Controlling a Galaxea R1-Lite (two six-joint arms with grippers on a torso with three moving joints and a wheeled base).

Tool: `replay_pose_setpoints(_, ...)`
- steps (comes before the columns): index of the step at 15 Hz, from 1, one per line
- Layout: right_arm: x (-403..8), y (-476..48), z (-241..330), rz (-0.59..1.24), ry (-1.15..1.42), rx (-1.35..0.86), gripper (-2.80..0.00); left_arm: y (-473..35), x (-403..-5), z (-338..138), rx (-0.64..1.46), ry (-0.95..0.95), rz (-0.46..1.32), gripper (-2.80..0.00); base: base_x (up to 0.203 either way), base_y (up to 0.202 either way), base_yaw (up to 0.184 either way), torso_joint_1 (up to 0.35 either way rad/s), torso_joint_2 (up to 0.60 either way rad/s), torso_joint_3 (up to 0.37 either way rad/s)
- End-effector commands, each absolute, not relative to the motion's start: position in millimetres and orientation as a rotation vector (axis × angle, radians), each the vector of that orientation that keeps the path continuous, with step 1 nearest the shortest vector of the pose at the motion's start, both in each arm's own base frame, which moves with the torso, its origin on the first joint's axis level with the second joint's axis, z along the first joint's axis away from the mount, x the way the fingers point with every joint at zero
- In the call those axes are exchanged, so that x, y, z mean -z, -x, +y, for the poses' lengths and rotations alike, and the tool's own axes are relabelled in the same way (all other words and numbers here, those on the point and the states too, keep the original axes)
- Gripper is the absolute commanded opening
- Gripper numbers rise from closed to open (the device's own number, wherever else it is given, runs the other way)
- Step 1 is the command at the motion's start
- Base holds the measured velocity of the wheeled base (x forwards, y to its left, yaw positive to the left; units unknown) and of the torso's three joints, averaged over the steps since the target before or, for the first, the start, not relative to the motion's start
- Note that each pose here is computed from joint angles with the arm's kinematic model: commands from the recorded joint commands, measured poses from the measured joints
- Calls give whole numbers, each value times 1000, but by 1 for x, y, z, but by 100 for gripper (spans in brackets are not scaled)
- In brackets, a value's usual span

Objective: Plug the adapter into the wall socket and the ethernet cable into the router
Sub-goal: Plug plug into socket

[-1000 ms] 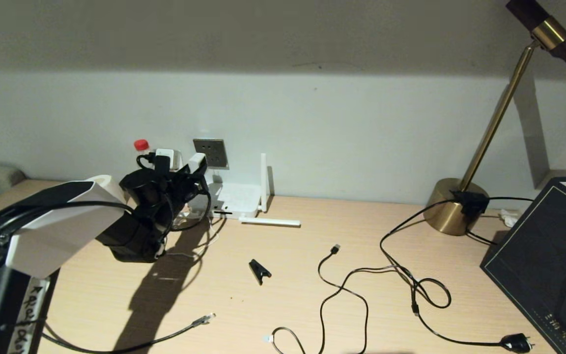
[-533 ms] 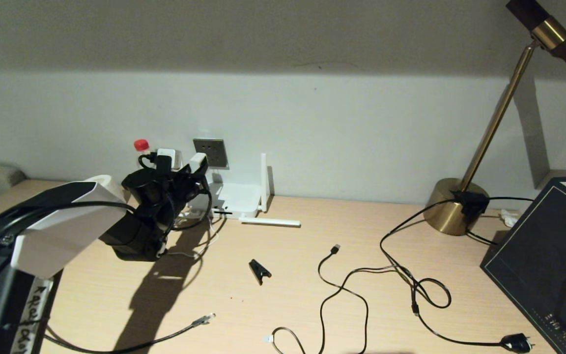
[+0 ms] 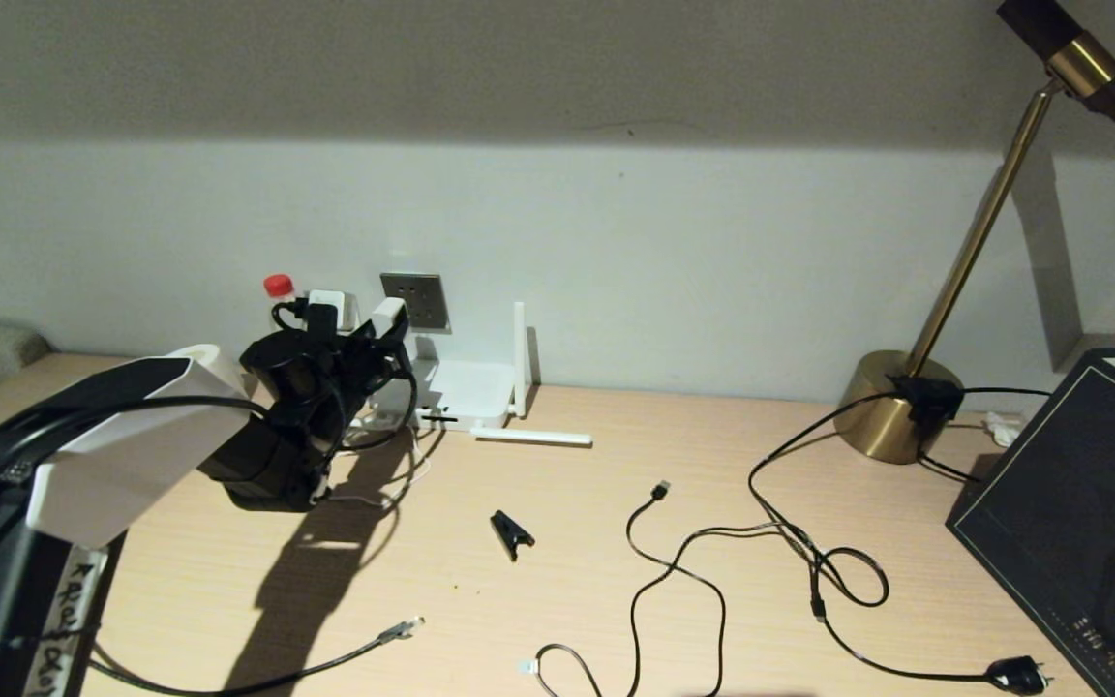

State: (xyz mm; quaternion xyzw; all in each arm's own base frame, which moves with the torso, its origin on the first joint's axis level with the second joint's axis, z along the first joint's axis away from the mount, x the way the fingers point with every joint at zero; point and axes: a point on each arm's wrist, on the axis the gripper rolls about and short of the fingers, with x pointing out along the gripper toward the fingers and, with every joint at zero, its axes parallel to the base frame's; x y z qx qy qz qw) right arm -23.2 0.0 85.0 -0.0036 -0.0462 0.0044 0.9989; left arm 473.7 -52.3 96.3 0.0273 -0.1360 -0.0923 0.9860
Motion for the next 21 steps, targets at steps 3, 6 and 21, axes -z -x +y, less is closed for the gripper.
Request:
replay_pose_setpoints(3,-75,20,0,-57,8,-11,-280,-474,-95,-52,184,-56,-277,-280,0,0,0,0,0,0)
replay_pose_setpoints(6,-75,20,0,-57,8,-11,-280,-476,-95,-52,184,-56,-278,-280,0,0,0,0,0,0)
replay_pose_setpoints(21,-75,20,0,-57,8,-11,-280,-490,-92,-53,183,-54,-271,-280,0,0,0,0,0,0)
